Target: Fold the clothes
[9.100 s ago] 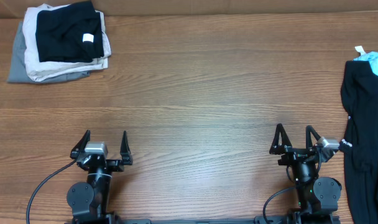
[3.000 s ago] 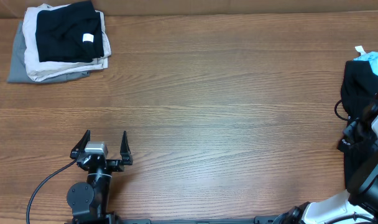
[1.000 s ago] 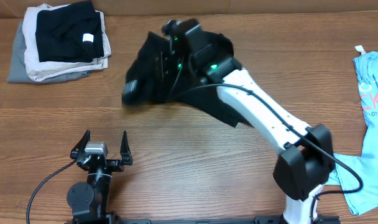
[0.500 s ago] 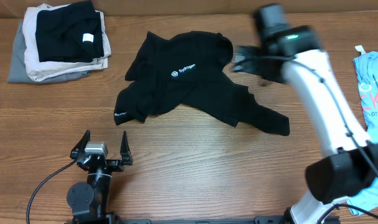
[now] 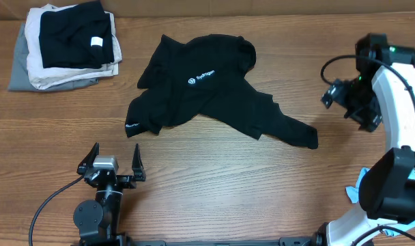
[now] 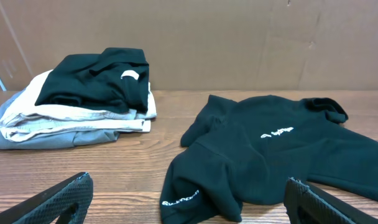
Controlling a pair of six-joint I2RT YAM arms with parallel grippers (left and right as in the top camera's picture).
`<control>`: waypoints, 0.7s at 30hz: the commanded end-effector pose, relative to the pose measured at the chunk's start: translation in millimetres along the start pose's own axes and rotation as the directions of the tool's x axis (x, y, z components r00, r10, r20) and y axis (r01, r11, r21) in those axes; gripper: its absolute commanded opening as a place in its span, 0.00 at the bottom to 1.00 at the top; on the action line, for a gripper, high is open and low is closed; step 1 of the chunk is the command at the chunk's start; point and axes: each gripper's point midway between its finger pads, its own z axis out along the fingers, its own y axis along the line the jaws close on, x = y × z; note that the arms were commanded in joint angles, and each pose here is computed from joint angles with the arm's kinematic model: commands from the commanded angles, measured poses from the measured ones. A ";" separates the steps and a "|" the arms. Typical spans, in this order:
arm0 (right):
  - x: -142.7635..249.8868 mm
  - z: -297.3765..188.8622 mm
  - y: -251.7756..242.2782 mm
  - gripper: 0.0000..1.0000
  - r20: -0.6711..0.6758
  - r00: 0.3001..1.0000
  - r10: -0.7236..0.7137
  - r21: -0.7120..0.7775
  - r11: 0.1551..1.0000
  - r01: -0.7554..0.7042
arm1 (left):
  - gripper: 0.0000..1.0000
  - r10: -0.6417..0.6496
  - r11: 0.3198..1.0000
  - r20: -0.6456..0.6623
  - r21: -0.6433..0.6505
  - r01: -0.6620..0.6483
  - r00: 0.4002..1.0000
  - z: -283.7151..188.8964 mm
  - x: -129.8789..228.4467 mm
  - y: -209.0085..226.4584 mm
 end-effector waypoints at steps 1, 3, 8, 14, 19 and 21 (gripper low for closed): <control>11.8 17.0 -8.0 1.00 -0.036 0.999 0.023 0.010 1.000 -0.022 | 1.00 0.021 1.000 0.008 -0.004 -0.021 1.000 -0.3 -0.5 0.5; 15.1 30.3 -12.7 0.98 -0.058 0.997 0.049 0.006 0.999 -0.049 | 1.00 0.021 1.000 0.008 -0.004 -0.021 1.000 -0.3 -0.4 0.5; 22.4 53.7 -27.0 0.26 -0.066 0.992 0.105 -0.032 0.994 -0.107 | 1.00 0.021 1.000 0.008 -0.004 -0.021 1.000 -0.3 -0.4 0.5; 35.1 72.5 -56.7 0.04 -0.047 0.975 0.219 -0.079 0.972 -0.222 | 1.00 0.021 1.000 0.008 -0.004 -0.021 1.000 -0.3 -0.5 0.5; 49.9 100.1 -64.7 0.04 -0.098 0.954 0.283 -0.143 0.945 -0.295 | 1.00 0.021 1.000 0.008 -0.004 -0.021 1.000 -0.3 -0.5 0.5; 54.4 112.4 -66.6 0.04 -0.106 0.949 0.298 -0.155 0.937 -0.312 | 1.00 0.021 1.000 0.008 -0.004 -0.021 1.000 -0.3 -0.5 0.5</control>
